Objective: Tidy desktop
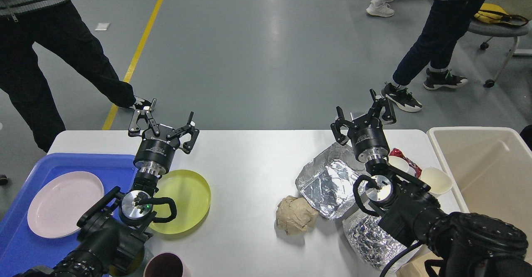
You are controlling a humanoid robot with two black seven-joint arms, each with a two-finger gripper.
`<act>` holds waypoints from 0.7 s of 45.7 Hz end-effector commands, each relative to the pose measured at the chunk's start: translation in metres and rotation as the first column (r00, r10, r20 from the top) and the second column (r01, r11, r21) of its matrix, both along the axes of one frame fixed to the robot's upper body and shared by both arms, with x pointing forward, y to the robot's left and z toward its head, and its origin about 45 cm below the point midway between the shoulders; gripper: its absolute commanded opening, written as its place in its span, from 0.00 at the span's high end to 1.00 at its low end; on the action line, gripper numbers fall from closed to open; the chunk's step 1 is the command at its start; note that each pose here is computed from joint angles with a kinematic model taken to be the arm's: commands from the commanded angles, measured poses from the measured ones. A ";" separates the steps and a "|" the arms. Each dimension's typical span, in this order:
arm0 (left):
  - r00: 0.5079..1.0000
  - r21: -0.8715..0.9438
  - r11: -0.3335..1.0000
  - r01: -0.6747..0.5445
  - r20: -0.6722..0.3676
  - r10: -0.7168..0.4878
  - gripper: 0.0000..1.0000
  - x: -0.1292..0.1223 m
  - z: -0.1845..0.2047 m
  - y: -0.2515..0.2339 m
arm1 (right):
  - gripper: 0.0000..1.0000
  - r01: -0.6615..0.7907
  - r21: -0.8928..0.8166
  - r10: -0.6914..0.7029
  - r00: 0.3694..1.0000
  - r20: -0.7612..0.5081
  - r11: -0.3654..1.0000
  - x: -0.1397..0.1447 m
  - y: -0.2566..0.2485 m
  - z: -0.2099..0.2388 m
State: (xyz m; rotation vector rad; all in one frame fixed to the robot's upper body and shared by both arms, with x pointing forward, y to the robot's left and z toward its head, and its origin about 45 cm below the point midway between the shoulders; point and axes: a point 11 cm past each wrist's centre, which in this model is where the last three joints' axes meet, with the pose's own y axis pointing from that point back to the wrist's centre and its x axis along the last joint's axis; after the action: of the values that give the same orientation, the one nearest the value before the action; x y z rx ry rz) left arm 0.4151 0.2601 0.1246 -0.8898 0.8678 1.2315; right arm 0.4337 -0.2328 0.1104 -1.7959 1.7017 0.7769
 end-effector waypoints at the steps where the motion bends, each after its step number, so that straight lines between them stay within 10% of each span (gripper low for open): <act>1: 1.000 0.024 1.000 0.012 -0.015 -0.012 0.03 0.002 0.000 -0.003 | 0.00 0.001 0.001 -0.001 1.000 0.000 1.000 0.000 0.000 0.000; 19: 0.957 0.364 0.925 -0.112 -0.210 0.199 0.03 0.057 0.043 0.041 | 0.00 0.000 0.000 0.000 1.000 0.000 1.000 0.000 0.000 0.000; 32: 0.974 0.675 0.727 -0.124 -0.056 0.219 0.03 0.103 0.143 0.061 | 0.00 0.001 0.001 -0.001 1.000 0.000 1.000 0.000 0.000 0.000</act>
State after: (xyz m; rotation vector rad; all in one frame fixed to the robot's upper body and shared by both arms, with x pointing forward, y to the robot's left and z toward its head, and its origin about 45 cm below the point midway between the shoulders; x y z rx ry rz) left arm 0.5039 0.3177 0.2298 -0.3954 0.5344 1.6584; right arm 0.4337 -0.2328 0.1104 -1.7959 1.7017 0.7769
